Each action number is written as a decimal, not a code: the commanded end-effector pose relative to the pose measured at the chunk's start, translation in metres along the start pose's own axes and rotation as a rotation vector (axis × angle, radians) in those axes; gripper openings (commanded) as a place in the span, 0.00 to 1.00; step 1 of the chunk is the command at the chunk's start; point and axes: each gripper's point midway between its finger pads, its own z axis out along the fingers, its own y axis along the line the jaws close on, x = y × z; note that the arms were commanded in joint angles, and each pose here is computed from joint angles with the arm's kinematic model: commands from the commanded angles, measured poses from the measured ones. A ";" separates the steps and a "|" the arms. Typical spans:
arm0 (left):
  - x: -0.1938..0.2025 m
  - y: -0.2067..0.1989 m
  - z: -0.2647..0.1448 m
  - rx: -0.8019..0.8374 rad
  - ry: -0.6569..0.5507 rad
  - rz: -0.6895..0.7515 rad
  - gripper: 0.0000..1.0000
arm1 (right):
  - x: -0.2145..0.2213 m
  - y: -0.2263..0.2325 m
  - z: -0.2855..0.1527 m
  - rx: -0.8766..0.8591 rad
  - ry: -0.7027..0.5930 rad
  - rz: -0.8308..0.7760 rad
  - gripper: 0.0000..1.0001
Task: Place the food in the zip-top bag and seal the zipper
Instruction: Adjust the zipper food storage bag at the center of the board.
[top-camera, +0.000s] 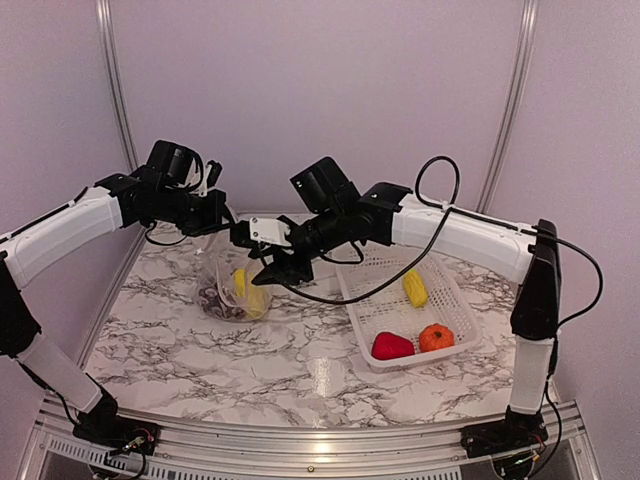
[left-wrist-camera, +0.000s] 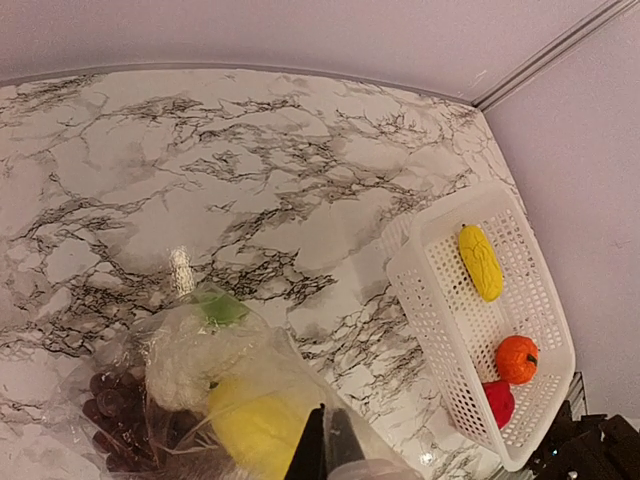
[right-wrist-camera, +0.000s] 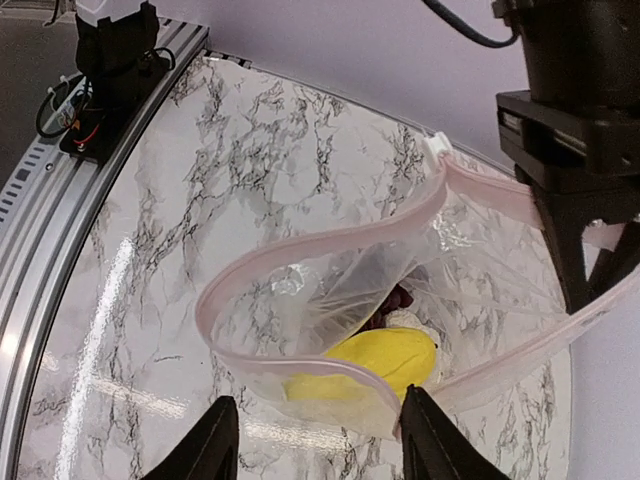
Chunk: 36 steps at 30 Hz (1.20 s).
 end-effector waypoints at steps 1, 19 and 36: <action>-0.003 -0.001 -0.011 0.000 -0.016 0.030 0.00 | 0.009 0.017 0.010 0.012 0.142 -0.097 0.54; 0.000 0.002 -0.019 -0.026 0.002 0.076 0.00 | -0.008 0.020 -0.003 0.048 0.216 -0.127 0.60; 0.000 -0.003 -0.043 -0.074 0.110 0.129 0.41 | -0.027 0.005 -0.001 0.102 0.175 -0.177 0.03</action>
